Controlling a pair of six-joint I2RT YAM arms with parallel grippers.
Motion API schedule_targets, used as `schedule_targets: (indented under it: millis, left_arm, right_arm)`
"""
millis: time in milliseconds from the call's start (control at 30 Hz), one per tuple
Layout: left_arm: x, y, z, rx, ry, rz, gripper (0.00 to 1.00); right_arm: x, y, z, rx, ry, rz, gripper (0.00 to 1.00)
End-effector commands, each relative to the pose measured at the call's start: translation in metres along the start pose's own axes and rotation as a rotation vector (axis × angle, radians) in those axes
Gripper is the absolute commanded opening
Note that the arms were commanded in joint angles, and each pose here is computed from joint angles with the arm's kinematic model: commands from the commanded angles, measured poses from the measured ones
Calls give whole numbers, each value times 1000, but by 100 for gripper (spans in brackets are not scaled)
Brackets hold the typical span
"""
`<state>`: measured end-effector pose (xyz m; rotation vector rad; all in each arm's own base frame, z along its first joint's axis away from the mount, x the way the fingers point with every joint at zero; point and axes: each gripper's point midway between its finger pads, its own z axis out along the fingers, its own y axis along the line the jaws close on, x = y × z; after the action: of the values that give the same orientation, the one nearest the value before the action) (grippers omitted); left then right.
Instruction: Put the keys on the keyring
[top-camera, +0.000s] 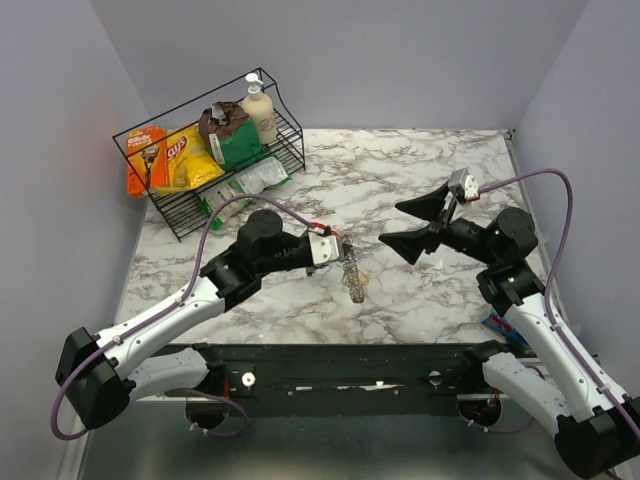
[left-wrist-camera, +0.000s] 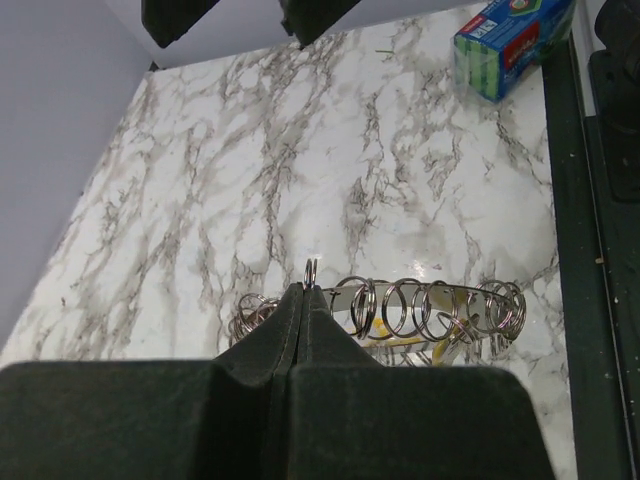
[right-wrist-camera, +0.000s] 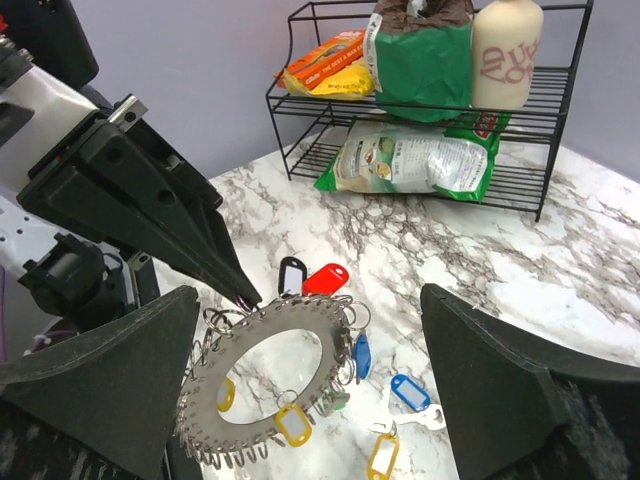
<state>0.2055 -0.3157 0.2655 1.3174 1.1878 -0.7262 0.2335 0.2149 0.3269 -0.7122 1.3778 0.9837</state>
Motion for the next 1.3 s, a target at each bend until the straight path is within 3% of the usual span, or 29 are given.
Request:
schedule_targets:
  millis: [0,333,433,567,933,1067,1200,1267]
  left_arm:
    - [-34,13,-7,-80,-115,220,0]
    - [-46,5,-9,-12,-94,251,0]
    - [-41,1,-8,36,-41,234,0]
    - [-39,-2,-10,51,-25,237,0]
    - [-63,-18,-18,151,-82,240,0]
    - [-70,-21,-21,165,-101,239,0]
    - [-74,-21,-21,169,-109,231,0]
    - [-75,-21,-21,173,-112,226,0]
  right_arm:
    - [2,12,2,-89,7,-18,100]
    - [13,33,9,-257,88,-28,97]
    - [17,37,14,-256,125,-56,92]
    - [21,41,20,-257,150,-75,78]
    - [28,55,20,-319,157,-143,72]
    - [29,60,20,-355,162,-134,61]
    - [32,68,20,-392,168,-133,59]
    - [32,71,20,-403,169,-132,52]
